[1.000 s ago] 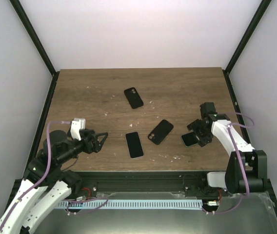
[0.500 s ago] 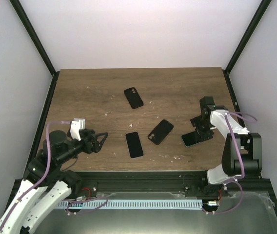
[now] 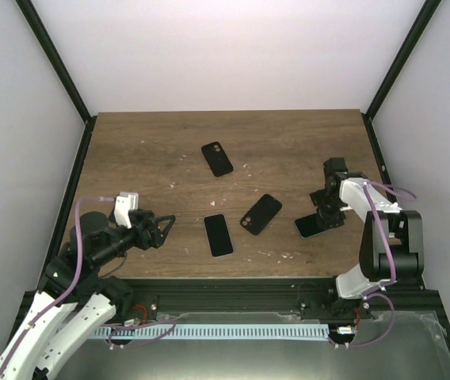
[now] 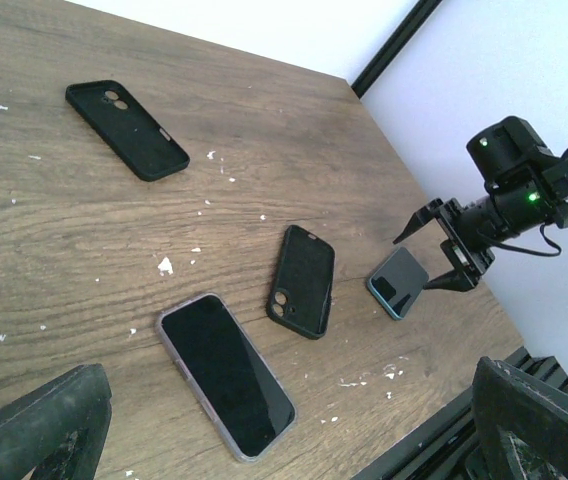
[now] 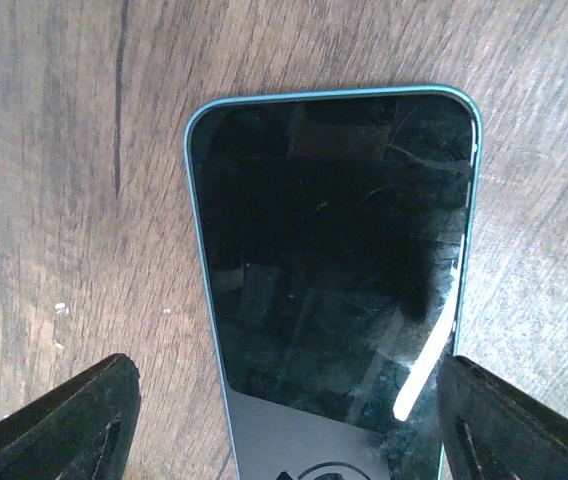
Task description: Put the phone into the phone case
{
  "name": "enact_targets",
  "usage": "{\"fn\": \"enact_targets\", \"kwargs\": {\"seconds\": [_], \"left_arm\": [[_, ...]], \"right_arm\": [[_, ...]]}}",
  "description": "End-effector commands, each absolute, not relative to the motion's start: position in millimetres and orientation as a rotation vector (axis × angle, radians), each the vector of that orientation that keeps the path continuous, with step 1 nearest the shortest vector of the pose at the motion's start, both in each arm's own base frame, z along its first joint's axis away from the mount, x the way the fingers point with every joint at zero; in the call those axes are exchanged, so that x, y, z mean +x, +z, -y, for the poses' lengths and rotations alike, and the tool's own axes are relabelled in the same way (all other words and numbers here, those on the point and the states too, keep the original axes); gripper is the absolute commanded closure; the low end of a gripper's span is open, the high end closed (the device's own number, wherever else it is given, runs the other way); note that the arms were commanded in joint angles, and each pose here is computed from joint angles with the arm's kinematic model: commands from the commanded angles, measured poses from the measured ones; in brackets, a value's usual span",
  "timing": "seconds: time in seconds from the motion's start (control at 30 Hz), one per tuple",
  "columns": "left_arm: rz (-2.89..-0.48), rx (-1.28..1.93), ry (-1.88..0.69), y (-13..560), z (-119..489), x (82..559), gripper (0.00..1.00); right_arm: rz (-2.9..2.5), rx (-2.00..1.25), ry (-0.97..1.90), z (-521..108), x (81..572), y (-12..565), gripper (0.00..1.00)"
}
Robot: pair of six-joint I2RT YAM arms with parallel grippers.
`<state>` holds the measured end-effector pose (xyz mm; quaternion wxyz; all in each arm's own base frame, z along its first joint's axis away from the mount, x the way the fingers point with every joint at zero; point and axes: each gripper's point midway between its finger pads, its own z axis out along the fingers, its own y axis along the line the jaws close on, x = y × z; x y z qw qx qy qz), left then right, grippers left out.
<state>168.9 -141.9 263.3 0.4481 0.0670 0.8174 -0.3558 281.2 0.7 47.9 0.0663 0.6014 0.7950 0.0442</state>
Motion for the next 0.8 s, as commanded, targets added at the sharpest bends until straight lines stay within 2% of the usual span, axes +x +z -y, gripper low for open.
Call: {"fn": "enact_targets", "kwargs": {"seconds": [0.0, 0.67, 0.77], "left_arm": [[-1.998, 0.182, -0.881, 269.9, 142.1, 168.4, 0.00], [-2.005, 0.176, -0.874, 268.2, 141.4, 169.4, 0.00], [-2.010, 0.174, -0.874, 266.9, 142.3, 170.9, 0.00]], "right_arm": [[-2.362, 1.877, 0.102, 5.2, 279.8, 37.0, 0.18], [-2.437, 1.910, 0.097, -2.6, 271.3, 6.5, 0.21], [-2.455, 1.901, 0.080, -2.1, 271.7, 4.7, 0.19]]}}
